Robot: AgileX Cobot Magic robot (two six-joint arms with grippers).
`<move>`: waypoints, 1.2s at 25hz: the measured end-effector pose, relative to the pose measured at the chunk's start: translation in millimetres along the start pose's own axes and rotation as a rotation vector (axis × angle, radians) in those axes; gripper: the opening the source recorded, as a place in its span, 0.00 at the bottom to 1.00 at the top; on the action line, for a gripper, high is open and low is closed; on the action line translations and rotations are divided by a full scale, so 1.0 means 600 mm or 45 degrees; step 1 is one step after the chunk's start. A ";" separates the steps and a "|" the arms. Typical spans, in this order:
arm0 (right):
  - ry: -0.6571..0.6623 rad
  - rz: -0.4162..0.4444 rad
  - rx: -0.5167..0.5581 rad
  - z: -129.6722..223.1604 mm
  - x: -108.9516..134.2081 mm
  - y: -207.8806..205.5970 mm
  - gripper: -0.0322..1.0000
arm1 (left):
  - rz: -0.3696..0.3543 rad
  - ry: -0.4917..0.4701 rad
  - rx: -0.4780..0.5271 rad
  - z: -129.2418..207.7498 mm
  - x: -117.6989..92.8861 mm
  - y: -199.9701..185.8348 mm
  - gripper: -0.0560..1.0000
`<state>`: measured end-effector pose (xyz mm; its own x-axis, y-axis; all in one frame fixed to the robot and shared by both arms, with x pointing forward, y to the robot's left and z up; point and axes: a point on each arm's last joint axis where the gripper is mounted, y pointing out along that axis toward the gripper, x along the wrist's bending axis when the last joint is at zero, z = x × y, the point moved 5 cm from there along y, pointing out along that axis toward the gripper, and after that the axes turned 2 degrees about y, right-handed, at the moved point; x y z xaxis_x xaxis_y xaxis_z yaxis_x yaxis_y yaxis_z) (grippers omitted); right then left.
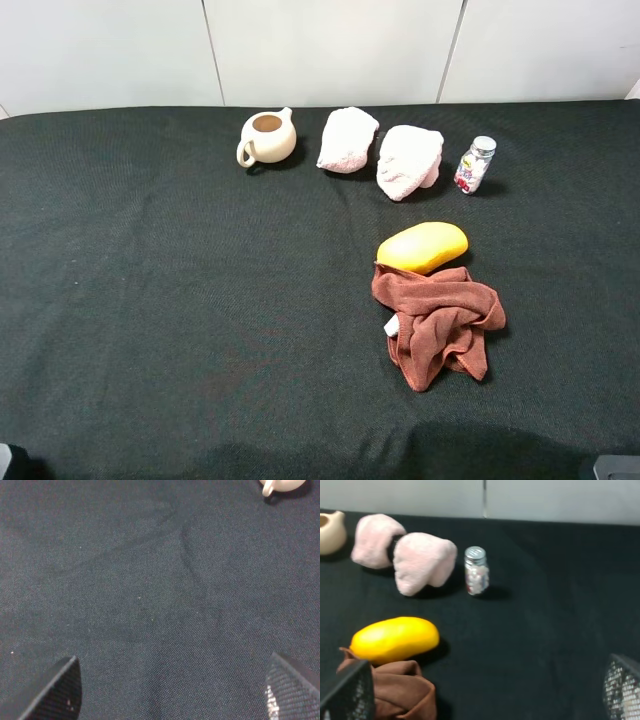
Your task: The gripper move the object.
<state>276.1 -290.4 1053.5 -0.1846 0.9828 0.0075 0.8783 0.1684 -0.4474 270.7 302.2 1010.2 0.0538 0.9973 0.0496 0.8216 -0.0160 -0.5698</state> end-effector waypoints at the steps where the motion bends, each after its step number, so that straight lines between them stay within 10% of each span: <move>1: 0.000 -0.009 -0.008 0.006 0.002 0.004 0.70 | 0.000 0.000 0.000 0.000 0.000 0.000 0.75; 30: -0.008 0.005 -0.023 0.027 0.012 0.014 0.70 | 0.000 0.000 0.000 0.000 0.000 0.000 0.75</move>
<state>274.8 -283.4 1035.1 -0.1837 0.9830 0.0004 0.8870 0.1659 -0.4309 270.7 302.2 1010.2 0.0538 0.9973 0.0496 0.8216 -0.0160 -0.5698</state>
